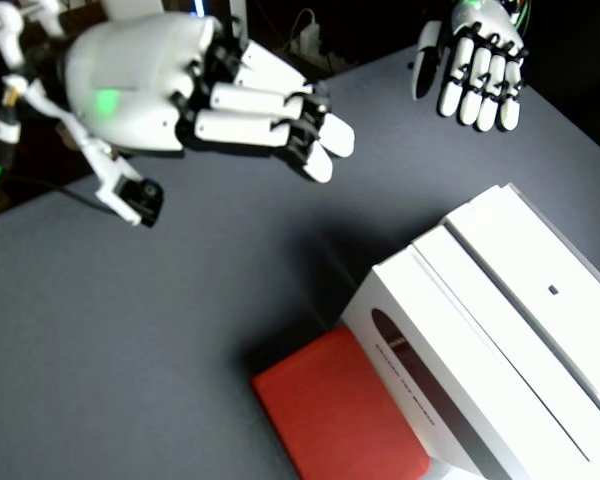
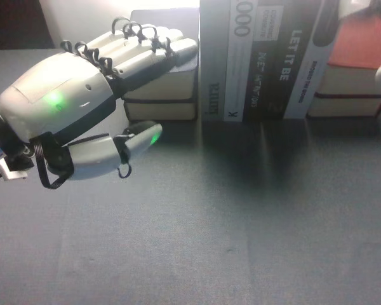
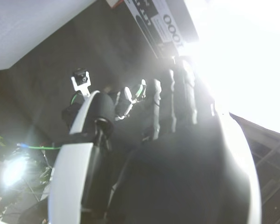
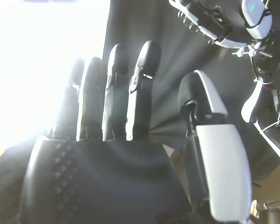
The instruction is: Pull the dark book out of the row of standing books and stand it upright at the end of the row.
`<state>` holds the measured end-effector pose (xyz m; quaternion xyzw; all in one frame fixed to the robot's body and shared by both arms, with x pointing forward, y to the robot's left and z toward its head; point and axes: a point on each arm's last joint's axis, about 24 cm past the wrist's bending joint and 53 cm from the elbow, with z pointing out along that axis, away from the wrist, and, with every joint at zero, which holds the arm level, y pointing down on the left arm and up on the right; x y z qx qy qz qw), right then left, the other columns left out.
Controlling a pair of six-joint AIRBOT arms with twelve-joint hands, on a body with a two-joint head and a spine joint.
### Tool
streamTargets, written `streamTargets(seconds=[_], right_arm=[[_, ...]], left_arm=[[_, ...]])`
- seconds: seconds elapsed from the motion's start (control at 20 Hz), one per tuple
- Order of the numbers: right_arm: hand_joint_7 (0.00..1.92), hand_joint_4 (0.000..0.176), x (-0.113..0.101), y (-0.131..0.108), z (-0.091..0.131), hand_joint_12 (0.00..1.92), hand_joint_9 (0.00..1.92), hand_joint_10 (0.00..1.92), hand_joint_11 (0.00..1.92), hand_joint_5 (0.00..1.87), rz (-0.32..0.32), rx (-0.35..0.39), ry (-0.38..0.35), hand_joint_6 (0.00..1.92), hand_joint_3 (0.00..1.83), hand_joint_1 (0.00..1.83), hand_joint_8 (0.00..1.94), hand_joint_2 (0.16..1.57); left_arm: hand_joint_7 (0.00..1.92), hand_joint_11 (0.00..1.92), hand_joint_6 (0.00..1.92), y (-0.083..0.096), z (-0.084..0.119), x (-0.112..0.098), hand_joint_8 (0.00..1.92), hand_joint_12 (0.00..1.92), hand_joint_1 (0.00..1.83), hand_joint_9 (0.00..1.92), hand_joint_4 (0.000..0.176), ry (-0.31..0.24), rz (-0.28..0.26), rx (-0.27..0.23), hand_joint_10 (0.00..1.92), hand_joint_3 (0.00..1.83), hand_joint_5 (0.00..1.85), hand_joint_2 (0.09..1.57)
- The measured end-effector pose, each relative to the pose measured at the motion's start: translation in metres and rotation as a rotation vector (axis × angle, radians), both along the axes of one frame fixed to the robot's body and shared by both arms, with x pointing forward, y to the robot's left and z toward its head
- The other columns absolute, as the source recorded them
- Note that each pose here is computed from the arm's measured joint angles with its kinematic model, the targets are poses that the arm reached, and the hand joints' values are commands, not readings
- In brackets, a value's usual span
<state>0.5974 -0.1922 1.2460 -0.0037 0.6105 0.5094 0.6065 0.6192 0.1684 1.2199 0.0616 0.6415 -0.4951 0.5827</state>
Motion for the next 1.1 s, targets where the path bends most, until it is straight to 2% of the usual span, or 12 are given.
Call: streamTargets(seconds=[0.1,0.2,0.25,0.3,0.45,0.5,0.55,0.7,0.75,0.85,0.95,1.1], right_arm=[[0.00,0.000,-0.001,-0.001,0.004,0.01,0.00,0.00,0.02,0.00,0.000,0.014,-0.012,0.00,0.03,0.37,0.00,1.39],[0.00,0.000,-0.001,-0.001,0.002,0.30,0.00,0.00,0.00,0.00,0.000,0.008,-0.009,0.00,0.00,0.41,0.00,1.41],[0.00,0.000,-0.001,-0.001,0.001,0.42,0.00,0.00,0.00,0.00,-0.002,0.008,-0.007,0.00,0.00,0.41,0.00,1.41],[0.00,0.000,-0.001,-0.001,0.002,0.25,0.00,0.00,0.00,0.00,-0.002,0.010,-0.008,0.00,0.00,0.42,0.00,1.41],[0.00,0.000,0.000,-0.002,0.002,0.07,0.00,0.00,0.00,0.00,-0.005,0.012,-0.007,0.00,0.00,0.38,0.00,1.40],[0.00,0.000,0.000,-0.002,0.002,0.18,0.00,0.00,0.00,0.00,-0.004,0.012,-0.008,0.00,0.00,0.37,0.00,1.40],[0.00,0.000,0.000,-0.002,0.002,0.04,0.00,0.00,0.00,0.00,-0.004,0.012,-0.008,0.00,0.00,0.33,0.00,1.41],[0.00,0.000,-0.001,-0.001,0.003,0.00,0.00,0.00,0.00,0.00,-0.003,0.016,-0.012,0.00,0.00,0.26,0.00,1.41],[0.00,0.000,-0.001,-0.001,0.003,0.00,0.00,0.00,0.00,0.00,-0.003,0.014,-0.015,0.00,0.00,0.29,0.00,1.40],[0.00,0.000,-0.001,-0.002,0.003,0.00,0.00,0.00,0.00,0.00,-0.008,0.010,-0.019,0.00,0.00,0.40,0.00,1.36],[0.00,0.011,0.002,-0.004,0.003,0.00,0.00,0.00,0.00,0.00,-0.016,0.001,-0.029,0.00,0.00,0.47,0.00,1.36],[0.00,0.000,0.009,-0.010,-0.002,0.00,0.00,0.00,0.01,0.00,-0.044,-0.009,-0.026,0.00,0.00,0.57,0.00,1.38]], left_arm=[[0.00,0.00,0.01,0.000,0.001,0.000,0.00,1.26,0.42,0.00,0.000,-0.002,0.001,-0.007,0.00,0.01,0.01,1.46],[0.00,0.00,0.00,0.000,0.002,0.000,0.00,1.34,0.36,0.01,0.000,-0.003,0.002,-0.009,0.00,0.01,0.00,1.48],[0.00,0.00,0.00,0.000,0.001,0.001,0.00,1.29,0.41,0.01,0.000,0.000,0.004,-0.013,0.01,0.00,0.01,1.47],[0.00,0.00,0.00,-0.001,0.001,0.001,0.00,1.26,0.43,0.01,0.000,0.001,0.002,-0.012,0.00,0.00,0.01,1.46],[0.00,0.00,0.01,0.000,0.000,0.001,0.00,1.29,0.45,0.02,0.000,-0.001,0.001,-0.009,0.01,0.00,0.03,1.46],[0.00,0.00,0.01,0.000,0.000,0.001,0.00,1.29,0.45,0.03,0.000,-0.002,0.003,-0.009,0.01,0.00,0.03,1.46],[0.00,0.00,0.00,0.000,0.001,0.001,0.00,1.29,0.45,0.02,0.000,-0.002,0.003,-0.010,0.01,0.00,0.02,1.46],[0.00,0.00,0.00,0.000,0.001,0.002,0.00,1.23,0.48,0.00,0.000,-0.002,0.004,-0.011,0.00,0.00,0.00,1.45],[0.00,0.00,0.00,0.001,0.001,0.002,0.00,1.22,0.48,0.00,0.000,-0.001,0.005,-0.011,0.00,0.00,0.00,1.45],[0.01,0.00,0.00,0.001,0.000,0.002,0.00,1.06,0.56,0.03,0.000,0.000,0.008,-0.010,0.01,0.00,0.00,1.43],[0.06,0.00,0.01,0.006,-0.004,0.000,0.01,1.12,0.70,0.09,0.000,0.004,0.026,0.011,0.04,0.00,0.07,1.40],[0.01,0.00,0.00,0.014,-0.003,0.001,0.00,0.92,0.61,0.04,0.000,0.006,0.044,0.020,0.02,0.00,0.08,1.44]])
